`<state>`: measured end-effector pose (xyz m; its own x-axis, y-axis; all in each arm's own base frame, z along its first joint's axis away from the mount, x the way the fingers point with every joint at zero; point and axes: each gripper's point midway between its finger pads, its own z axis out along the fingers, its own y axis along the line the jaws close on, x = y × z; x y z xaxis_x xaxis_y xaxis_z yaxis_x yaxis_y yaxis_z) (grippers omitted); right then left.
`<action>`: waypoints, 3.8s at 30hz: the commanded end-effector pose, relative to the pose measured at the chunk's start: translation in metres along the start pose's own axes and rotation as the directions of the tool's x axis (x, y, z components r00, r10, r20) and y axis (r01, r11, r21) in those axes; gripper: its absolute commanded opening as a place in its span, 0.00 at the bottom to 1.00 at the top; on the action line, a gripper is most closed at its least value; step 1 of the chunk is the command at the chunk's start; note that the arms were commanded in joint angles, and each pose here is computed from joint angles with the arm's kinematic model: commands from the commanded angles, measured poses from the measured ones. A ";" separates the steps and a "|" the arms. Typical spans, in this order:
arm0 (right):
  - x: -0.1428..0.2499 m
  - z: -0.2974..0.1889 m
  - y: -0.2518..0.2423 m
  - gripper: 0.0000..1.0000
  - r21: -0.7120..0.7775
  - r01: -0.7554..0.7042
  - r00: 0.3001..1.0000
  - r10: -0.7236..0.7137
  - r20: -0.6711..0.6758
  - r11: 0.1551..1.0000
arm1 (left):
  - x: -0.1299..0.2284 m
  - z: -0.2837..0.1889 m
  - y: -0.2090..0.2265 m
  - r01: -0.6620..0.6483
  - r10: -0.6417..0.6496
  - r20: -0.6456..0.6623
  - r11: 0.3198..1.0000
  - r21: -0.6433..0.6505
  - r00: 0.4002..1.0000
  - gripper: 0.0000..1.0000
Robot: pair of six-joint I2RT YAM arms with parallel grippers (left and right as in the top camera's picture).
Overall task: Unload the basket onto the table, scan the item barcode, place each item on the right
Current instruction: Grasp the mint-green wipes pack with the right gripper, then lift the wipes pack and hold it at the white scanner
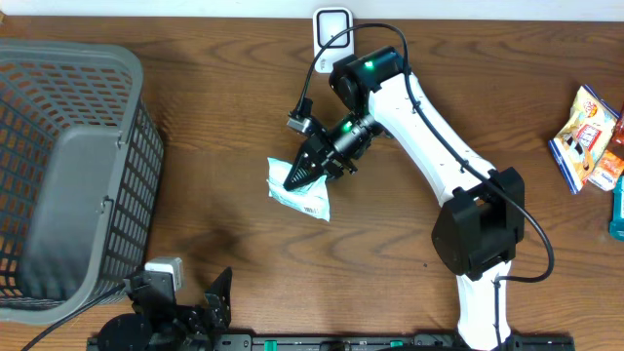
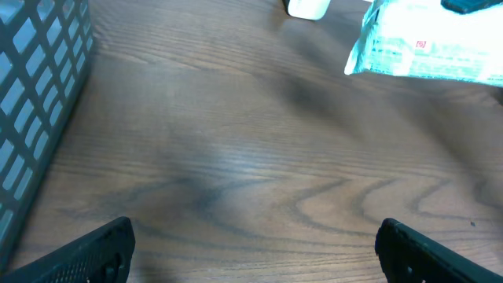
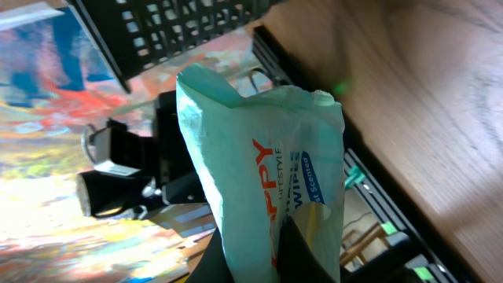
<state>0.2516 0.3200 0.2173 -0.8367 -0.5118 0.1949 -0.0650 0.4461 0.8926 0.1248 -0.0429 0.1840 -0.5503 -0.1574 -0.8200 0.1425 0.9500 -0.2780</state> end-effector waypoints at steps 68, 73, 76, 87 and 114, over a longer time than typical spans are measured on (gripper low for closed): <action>-0.308 -0.212 -0.089 0.01 0.998 0.066 0.163 -0.987 -0.003 0.008 | -0.002 -0.001 0.000 0.000 0.000 0.007 1.000 0.000 1.000 0.98; -0.326 -0.211 -0.106 0.07 1.000 0.015 0.121 -0.993 -0.002 0.000 | -0.002 -0.001 0.000 0.000 0.000 0.006 1.000 0.000 1.000 0.98; -0.330 -0.209 -0.118 0.06 1.000 -0.002 0.130 -0.991 0.018 0.018 | -0.002 -0.001 0.000 0.000 0.000 0.007 1.000 0.000 1.000 0.98; -0.332 -0.217 -0.123 0.01 0.997 -0.059 0.134 -0.990 0.048 0.041 | -0.002 -0.001 0.000 0.000 0.000 0.007 1.000 -0.001 1.000 0.98; -0.351 -0.200 -0.138 0.01 0.996 -0.038 0.111 -0.990 0.090 0.086 | -0.002 -0.001 0.000 0.000 0.000 0.007 1.000 -0.001 1.000 0.98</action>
<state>0.6654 0.2766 0.1069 -0.0828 -0.4666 -0.8806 -0.4715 0.7968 -0.3779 0.1248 -0.0429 0.1840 -0.5503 -0.1574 -0.8200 0.1425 0.9500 -0.2780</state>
